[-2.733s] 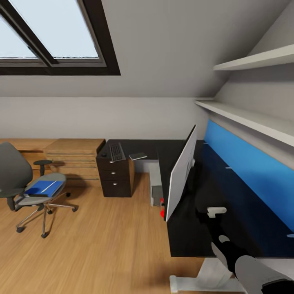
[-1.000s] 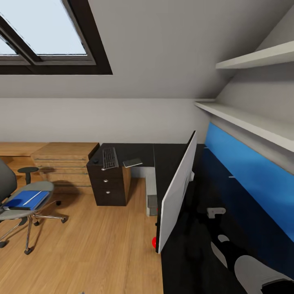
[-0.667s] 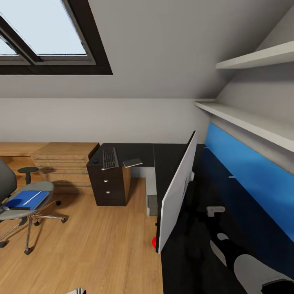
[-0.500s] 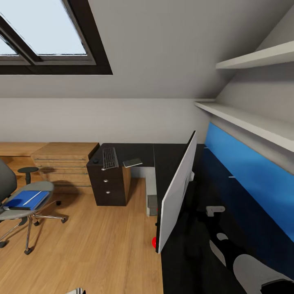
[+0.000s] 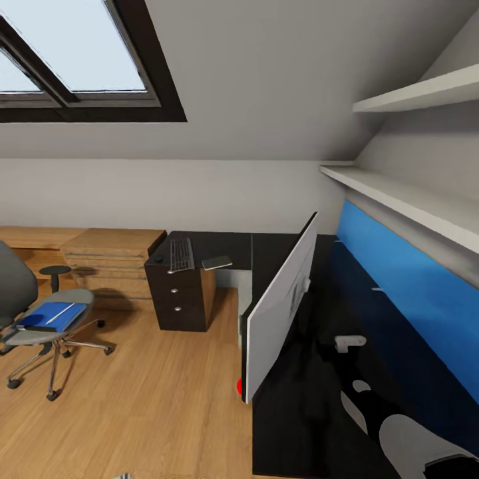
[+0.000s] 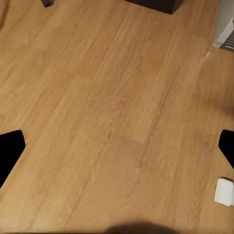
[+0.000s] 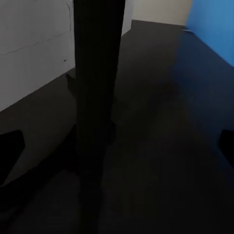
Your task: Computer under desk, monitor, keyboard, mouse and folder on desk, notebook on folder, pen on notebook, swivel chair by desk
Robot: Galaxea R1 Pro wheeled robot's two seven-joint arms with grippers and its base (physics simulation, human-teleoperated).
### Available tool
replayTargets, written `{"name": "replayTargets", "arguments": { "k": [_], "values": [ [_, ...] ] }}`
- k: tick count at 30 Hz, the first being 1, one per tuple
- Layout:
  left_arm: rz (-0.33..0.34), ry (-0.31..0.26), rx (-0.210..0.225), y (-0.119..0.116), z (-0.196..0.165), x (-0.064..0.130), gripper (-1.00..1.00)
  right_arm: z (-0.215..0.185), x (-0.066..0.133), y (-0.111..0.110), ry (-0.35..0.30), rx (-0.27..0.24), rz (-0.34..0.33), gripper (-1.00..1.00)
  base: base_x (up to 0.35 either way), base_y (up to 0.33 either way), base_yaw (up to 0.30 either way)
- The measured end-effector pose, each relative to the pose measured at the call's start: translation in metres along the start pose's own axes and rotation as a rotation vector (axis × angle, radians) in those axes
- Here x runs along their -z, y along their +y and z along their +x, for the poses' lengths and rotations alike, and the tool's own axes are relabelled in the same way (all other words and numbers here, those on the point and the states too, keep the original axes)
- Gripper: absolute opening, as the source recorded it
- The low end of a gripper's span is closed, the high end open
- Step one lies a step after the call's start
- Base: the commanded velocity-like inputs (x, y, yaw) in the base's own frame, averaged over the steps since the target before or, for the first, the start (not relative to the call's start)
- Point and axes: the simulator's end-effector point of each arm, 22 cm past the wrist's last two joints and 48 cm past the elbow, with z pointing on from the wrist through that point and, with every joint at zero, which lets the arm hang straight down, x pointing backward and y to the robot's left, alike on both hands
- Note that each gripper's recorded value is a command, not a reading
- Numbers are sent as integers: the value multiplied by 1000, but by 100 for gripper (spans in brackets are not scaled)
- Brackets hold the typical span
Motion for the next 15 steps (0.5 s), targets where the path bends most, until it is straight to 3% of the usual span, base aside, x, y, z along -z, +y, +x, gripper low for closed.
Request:
{"name": "replayTargets", "arguments": {
  "k": [15],
  "values": [
    [-10, 0, 2, 4, 0, 0, 100, 2, 0, 1, 4, 4, -1, 100, -2, -6, 20]
  ]
}}
